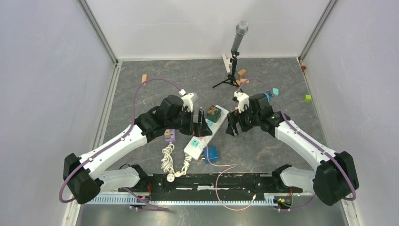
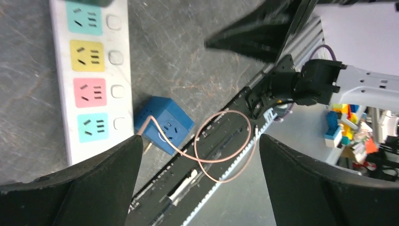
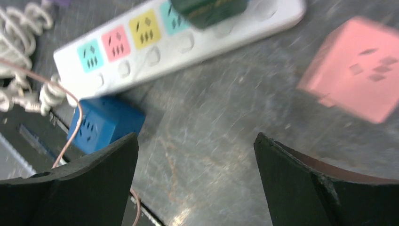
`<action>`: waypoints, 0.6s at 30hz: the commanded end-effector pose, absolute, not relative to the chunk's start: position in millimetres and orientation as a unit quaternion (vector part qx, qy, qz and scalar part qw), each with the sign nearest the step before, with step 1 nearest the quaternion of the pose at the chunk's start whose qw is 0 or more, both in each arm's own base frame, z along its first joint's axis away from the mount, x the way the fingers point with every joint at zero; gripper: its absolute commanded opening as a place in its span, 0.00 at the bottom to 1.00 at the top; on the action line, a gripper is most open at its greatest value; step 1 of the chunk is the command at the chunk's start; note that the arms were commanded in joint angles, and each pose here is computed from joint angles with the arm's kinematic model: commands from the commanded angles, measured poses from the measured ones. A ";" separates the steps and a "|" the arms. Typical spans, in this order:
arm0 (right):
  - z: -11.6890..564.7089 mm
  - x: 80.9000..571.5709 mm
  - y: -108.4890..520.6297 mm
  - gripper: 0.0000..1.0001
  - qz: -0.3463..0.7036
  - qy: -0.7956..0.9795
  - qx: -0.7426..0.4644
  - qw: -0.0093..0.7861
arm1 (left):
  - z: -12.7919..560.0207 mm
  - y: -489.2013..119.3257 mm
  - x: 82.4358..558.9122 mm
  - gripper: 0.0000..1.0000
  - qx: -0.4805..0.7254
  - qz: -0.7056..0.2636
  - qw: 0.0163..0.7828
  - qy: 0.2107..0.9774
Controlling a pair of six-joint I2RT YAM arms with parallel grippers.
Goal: Insert the plug
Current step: Pick up the plug from the center of the board.
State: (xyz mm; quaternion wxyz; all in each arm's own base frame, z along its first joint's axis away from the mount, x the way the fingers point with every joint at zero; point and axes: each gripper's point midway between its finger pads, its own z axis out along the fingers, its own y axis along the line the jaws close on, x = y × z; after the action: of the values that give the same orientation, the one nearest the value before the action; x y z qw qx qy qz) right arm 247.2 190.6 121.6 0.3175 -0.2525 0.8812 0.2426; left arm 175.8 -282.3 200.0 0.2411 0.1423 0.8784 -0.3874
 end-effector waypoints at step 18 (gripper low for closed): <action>98.9 70.8 231.2 0.72 0.368 0.794 -0.470 0.118 | 247.3 -321.1 267.3 0.96 0.095 -0.369 0.385 0.841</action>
State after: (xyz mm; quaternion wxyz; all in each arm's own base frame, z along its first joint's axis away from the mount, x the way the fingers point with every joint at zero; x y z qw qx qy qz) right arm 99.9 229.3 97.9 0.1518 -0.4243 0.8231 0.3456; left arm 250.4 -304.5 230.7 0.3682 0.1022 0.8533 -0.3548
